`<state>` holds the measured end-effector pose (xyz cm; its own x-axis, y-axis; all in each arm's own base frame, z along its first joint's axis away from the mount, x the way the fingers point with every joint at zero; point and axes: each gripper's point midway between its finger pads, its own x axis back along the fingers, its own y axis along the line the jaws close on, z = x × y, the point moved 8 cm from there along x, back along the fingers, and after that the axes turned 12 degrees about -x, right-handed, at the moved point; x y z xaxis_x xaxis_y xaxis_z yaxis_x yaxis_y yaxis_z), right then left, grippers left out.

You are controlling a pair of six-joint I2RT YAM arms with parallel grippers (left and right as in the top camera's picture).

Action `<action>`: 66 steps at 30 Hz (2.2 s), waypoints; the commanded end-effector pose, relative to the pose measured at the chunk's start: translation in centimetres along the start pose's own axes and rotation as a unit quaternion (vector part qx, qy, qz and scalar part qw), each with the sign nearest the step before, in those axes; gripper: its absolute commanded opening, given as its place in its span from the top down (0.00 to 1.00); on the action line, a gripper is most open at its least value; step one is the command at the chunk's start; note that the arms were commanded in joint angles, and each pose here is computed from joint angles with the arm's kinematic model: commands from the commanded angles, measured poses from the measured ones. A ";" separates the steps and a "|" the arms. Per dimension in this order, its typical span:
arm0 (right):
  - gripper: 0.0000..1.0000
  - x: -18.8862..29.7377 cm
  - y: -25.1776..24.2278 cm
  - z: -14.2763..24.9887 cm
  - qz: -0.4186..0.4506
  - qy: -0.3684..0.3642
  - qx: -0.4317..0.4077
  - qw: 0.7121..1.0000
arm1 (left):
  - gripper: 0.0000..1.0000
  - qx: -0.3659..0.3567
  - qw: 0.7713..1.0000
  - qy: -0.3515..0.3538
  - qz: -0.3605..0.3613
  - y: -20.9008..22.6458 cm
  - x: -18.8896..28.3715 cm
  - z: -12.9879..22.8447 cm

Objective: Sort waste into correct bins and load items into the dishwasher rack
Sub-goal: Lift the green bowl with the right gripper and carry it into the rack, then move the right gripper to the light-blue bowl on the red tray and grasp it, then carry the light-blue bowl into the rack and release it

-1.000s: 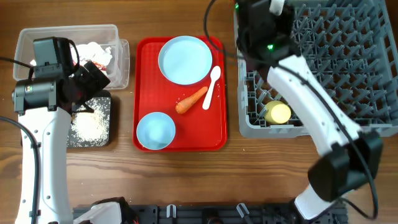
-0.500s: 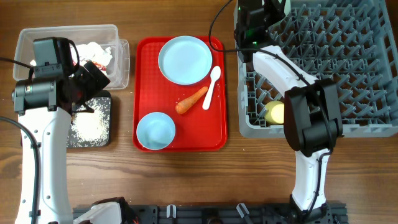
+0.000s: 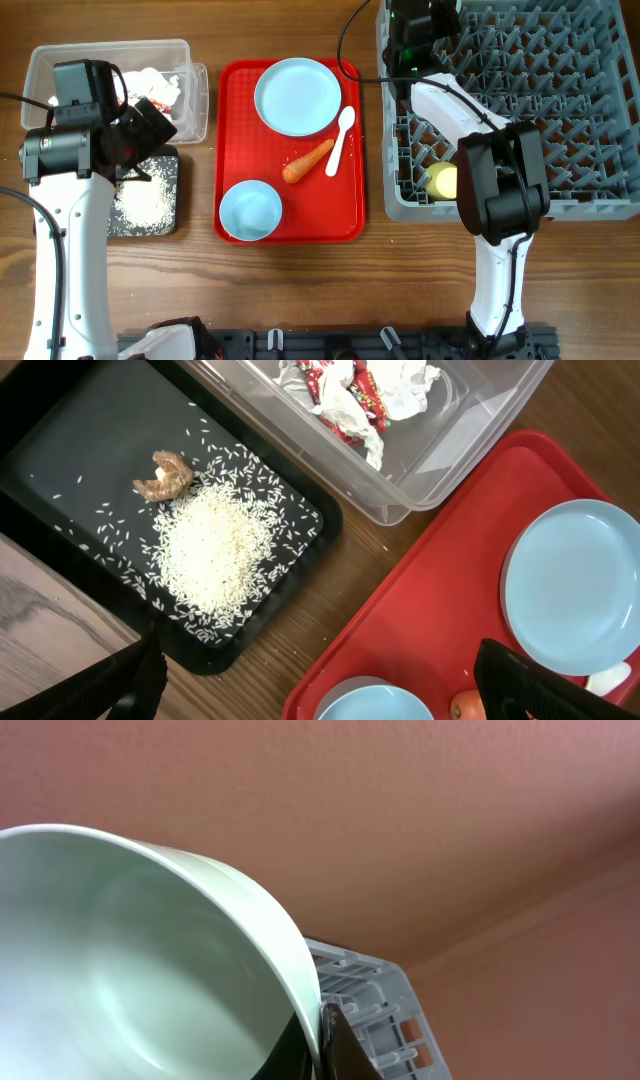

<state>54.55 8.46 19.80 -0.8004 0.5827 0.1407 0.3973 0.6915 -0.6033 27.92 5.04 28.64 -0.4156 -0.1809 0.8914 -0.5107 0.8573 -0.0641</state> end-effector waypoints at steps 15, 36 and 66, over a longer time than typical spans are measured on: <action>0.00 8.5 8.4 1.9 -0.082 0.038 0.150 0.985 | 0.00 0.010 1.000 -0.007 0.002 0.2 0.4 -0.2; 0.21 30.8 6.0 1.9 -0.684 0.401 -0.069 0.606 | 0.00 0.010 1.000 -0.007 0.002 0.2 0.4 -0.2; 0.96 23.6 -12.7 0.9 -0.106 0.133 -0.289 0.942 | 0.00 0.010 1.000 -0.007 0.002 0.2 0.4 -0.2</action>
<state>28.68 18.77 27.24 -0.7012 -0.0422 0.7117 0.1521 0.9664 0.2071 27.92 5.03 28.64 -0.4156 -0.1811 0.8913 -0.5106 0.8575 -0.0638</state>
